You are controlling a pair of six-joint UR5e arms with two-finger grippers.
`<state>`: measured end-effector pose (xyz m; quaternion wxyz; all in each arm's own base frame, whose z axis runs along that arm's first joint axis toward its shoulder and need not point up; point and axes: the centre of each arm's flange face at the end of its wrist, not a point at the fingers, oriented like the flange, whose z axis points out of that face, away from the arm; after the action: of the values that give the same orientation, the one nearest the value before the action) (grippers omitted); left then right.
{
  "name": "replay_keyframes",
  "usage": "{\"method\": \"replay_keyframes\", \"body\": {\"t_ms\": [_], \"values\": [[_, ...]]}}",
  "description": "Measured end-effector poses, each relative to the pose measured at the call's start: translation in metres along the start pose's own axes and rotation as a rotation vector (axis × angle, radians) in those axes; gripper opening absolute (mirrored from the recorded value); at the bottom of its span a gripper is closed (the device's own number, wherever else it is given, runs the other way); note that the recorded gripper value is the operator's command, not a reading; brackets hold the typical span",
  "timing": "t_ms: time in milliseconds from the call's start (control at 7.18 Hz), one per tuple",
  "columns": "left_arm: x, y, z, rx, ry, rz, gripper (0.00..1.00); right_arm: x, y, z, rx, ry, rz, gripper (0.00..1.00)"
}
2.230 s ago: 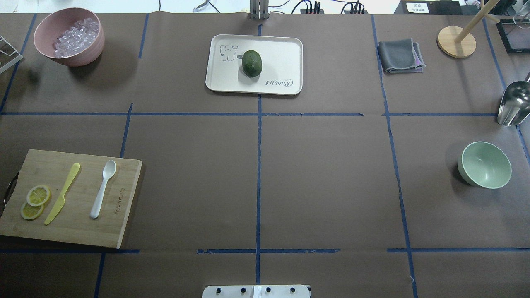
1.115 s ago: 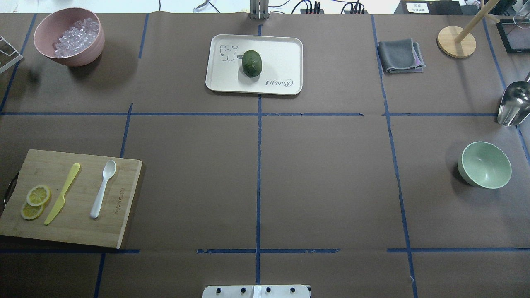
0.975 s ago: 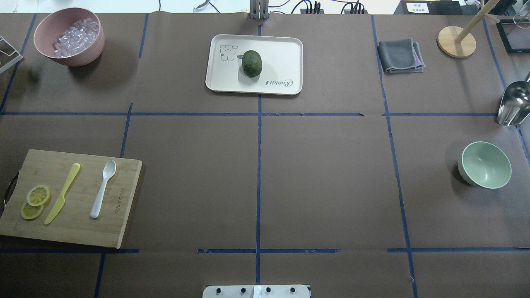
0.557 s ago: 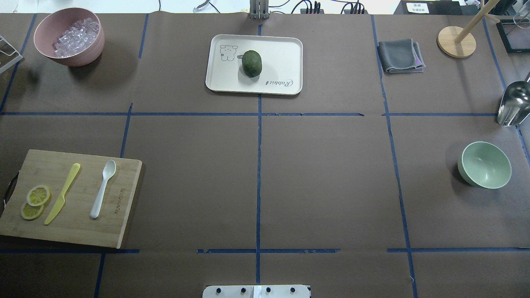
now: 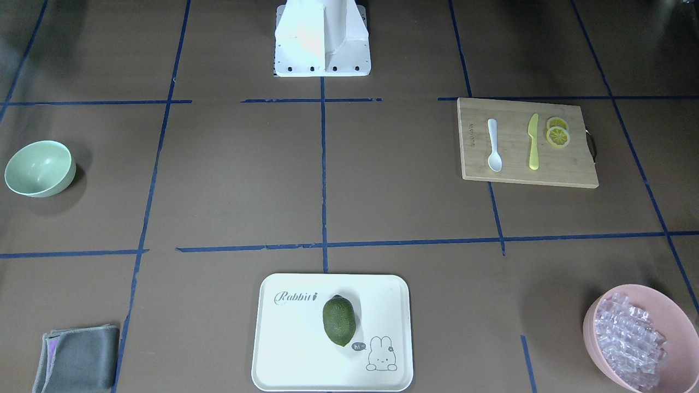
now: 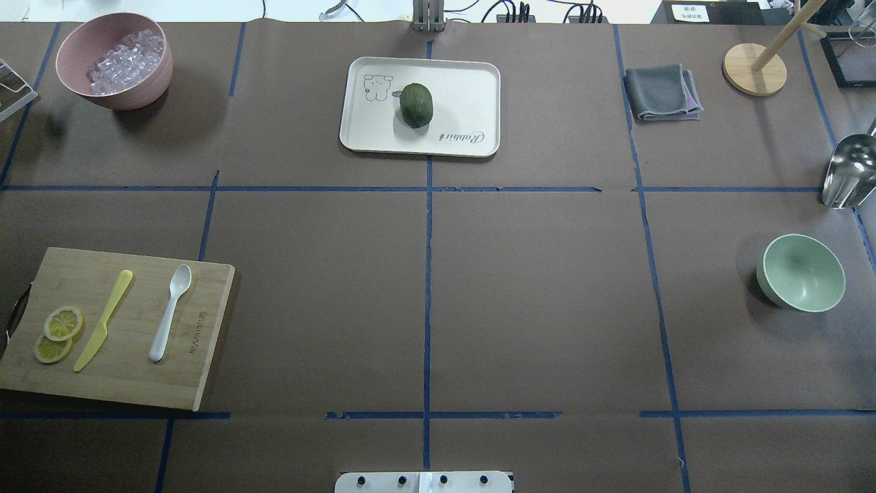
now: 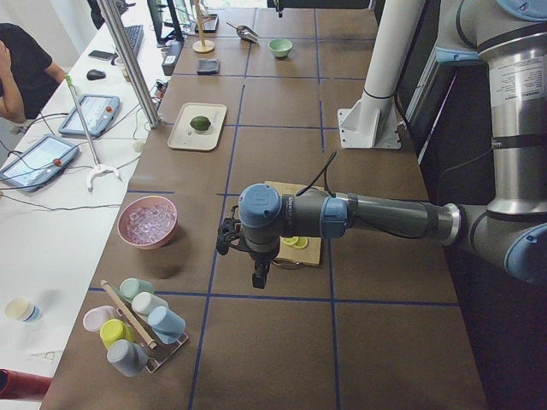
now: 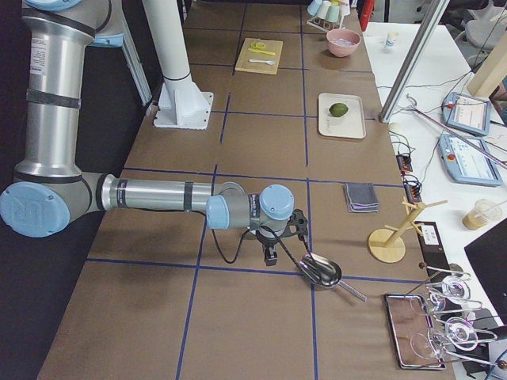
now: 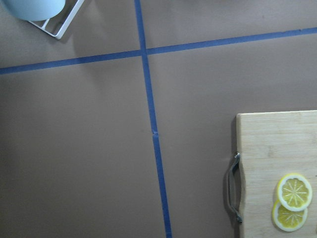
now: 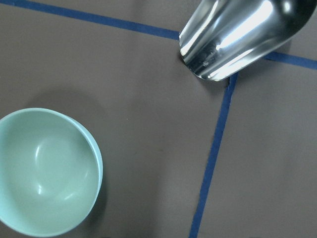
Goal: Place spoon in bowl
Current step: 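Lower the right gripper onto the rim of the pale green bowl and grasp it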
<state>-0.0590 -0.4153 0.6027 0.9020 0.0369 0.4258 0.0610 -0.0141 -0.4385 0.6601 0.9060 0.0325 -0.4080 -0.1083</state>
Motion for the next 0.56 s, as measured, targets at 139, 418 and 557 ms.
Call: {"method": "replay_keyframes", "body": {"t_ms": [139,418,557], "values": [[0.001,0.000,0.000,0.002,0.013,-0.001,1.00,-0.011,-0.004,0.017,0.023,-0.009,0.003,0.99],[0.002,0.000,0.000,0.005,0.024,-0.003,1.00,-0.051,-0.009,0.054,0.053,-0.011,0.014,0.99],[0.004,0.000,0.000,0.006,0.033,-0.003,1.00,-0.066,-0.008,0.070,0.057,-0.009,0.040,0.98]]}}
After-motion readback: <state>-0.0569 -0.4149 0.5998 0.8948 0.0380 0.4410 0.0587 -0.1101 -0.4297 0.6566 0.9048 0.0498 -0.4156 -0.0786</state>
